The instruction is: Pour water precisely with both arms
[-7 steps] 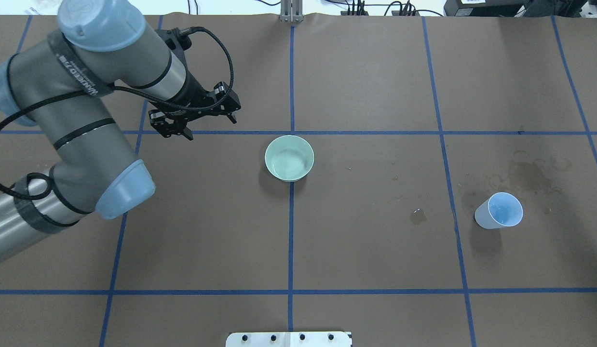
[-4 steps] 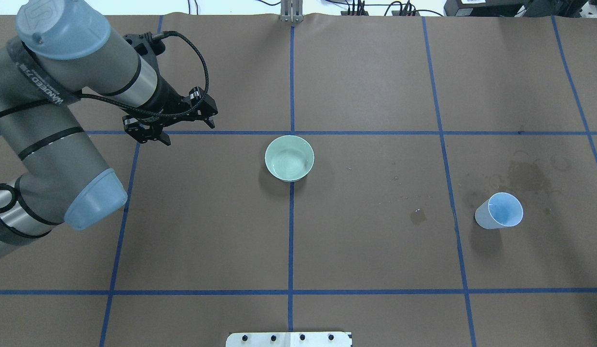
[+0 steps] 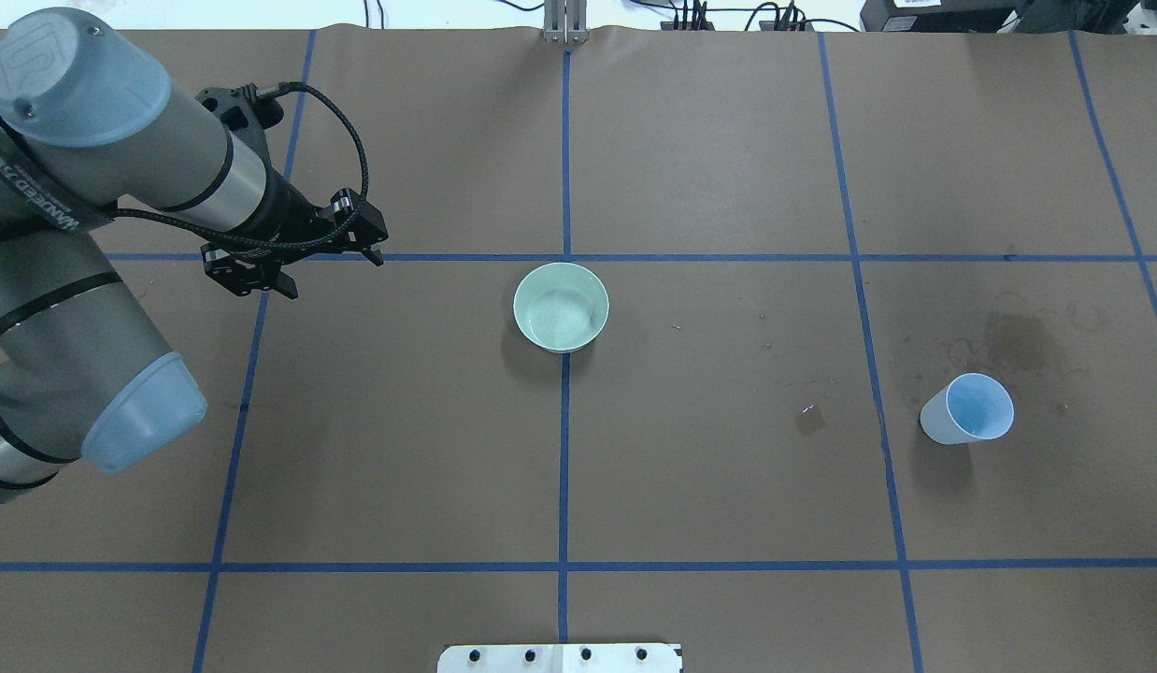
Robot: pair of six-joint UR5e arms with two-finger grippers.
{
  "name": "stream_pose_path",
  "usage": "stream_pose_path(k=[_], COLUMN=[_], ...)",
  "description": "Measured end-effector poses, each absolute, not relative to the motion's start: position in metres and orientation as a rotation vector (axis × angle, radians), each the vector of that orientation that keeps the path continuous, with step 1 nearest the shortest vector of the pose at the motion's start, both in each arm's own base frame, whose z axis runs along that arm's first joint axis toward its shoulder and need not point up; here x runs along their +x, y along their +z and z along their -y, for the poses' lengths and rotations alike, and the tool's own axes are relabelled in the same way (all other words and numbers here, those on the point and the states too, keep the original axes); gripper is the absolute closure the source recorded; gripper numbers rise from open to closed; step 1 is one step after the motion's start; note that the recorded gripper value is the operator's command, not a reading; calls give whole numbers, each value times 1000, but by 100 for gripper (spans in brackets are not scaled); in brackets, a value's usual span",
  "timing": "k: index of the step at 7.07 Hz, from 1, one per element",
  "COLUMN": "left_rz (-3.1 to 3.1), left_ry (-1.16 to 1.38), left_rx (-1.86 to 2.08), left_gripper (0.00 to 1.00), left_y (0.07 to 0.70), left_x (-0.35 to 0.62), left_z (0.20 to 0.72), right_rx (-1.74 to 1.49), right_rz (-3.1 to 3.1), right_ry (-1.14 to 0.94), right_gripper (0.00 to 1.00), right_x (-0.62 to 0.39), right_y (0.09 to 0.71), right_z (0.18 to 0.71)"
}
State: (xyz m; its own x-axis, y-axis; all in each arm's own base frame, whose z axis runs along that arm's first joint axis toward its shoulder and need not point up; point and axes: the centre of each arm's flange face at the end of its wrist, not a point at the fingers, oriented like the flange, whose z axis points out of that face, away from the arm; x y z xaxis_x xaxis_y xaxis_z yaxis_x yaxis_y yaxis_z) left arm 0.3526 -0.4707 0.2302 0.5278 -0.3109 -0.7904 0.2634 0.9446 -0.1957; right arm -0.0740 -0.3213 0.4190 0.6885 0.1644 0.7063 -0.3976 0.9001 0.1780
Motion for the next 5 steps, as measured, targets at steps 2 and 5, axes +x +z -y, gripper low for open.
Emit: stream_pose_path(k=[2, 5], left_rz=[-945, -924], left_ry=[-347, -351], left_rx=[-50, -58], left_gripper=[0, 0], left_y=[235, 250], left_x=[354, 353], left_z=[470, 469], right_rx=[346, 446], right_rz=[740, 668], right_ry=[369, 402], right_gripper=[0, 1], right_x=[-106, -199], right_y=[405, 408], right_z=[313, 276])
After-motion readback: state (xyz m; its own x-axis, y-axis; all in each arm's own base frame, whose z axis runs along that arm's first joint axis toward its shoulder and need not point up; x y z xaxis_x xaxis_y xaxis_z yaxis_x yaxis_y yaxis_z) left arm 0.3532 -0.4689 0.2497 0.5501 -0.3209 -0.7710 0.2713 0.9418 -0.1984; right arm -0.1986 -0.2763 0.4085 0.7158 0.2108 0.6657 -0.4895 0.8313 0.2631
